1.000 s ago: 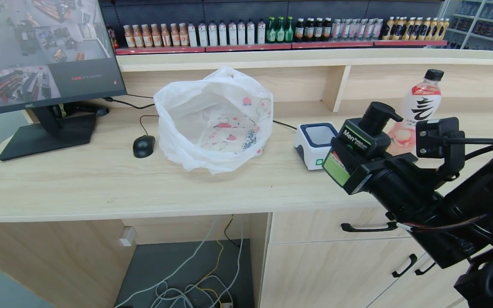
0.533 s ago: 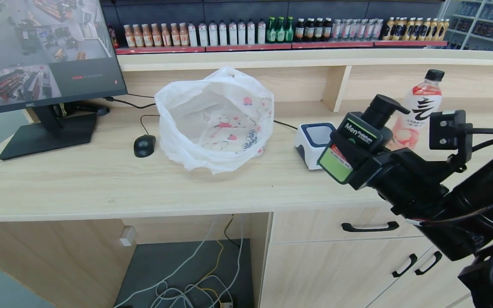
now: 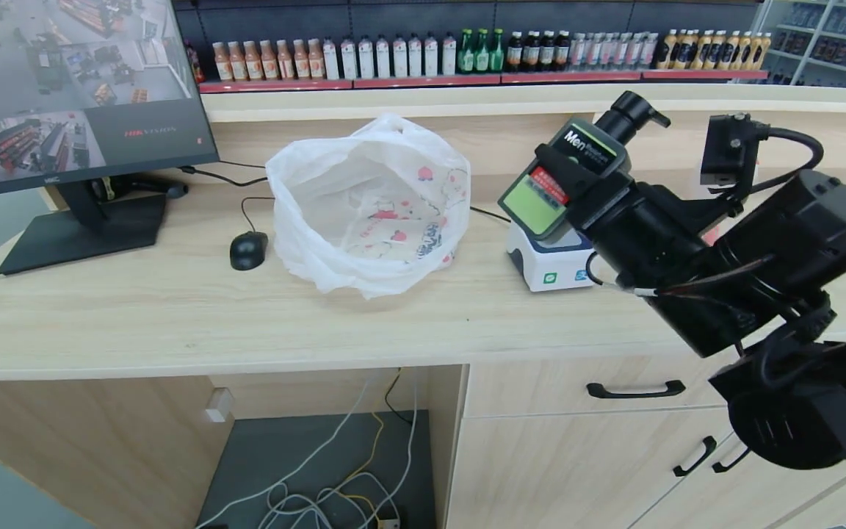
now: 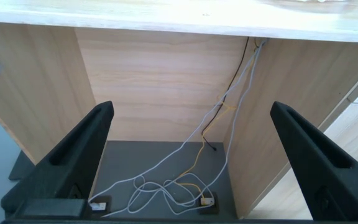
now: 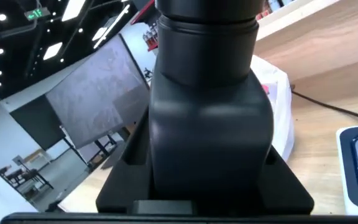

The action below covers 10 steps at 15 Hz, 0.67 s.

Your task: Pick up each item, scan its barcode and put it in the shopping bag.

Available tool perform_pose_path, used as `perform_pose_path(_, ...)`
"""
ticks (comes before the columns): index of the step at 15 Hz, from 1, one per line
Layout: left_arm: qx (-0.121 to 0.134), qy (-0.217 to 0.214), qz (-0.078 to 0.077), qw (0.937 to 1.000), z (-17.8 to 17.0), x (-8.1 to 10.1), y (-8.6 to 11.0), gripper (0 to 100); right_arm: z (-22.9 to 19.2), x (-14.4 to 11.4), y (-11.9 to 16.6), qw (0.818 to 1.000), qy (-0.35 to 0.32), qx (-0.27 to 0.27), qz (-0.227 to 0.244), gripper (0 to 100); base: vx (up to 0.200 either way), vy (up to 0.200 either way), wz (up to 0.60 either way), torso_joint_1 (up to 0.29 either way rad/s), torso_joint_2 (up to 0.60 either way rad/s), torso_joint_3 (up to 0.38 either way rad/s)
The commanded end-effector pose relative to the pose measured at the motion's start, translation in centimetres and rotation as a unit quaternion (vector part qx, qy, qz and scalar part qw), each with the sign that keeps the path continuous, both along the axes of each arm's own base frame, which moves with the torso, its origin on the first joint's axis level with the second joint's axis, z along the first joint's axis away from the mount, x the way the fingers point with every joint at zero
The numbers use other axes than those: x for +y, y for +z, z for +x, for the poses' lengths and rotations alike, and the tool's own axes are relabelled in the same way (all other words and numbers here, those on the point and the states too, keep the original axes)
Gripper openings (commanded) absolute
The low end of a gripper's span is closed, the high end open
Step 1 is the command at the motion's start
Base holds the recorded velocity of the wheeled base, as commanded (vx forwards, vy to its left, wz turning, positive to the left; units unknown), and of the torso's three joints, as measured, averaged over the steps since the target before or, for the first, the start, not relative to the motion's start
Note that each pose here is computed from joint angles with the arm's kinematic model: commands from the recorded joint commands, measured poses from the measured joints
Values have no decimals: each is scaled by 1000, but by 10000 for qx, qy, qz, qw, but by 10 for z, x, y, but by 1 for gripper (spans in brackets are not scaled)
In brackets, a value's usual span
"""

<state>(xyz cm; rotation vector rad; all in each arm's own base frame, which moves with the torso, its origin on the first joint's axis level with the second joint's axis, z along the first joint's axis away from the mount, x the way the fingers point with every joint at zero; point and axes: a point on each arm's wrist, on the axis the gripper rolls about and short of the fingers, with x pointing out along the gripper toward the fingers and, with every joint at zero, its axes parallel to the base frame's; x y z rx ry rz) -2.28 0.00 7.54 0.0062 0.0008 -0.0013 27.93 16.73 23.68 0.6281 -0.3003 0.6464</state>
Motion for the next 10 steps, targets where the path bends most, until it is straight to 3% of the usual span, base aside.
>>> perform_pose_path(1,-4,-1,0,10000,0,0,0,100,18,-2,11,9997,-64,144,172,0,0,0,0,0,0,0)
perform_pose_path(6,-4,-1,0,10000,0,0,0,100,42,-4,16,9928,-293,940,676,0,0,0,0,0,0,0)
perform_pose_path(10,-4,-1,0,10000,0,0,0,100,48,-6,4,9834,-525,1552,779,0,0,0,0,0,0,0)
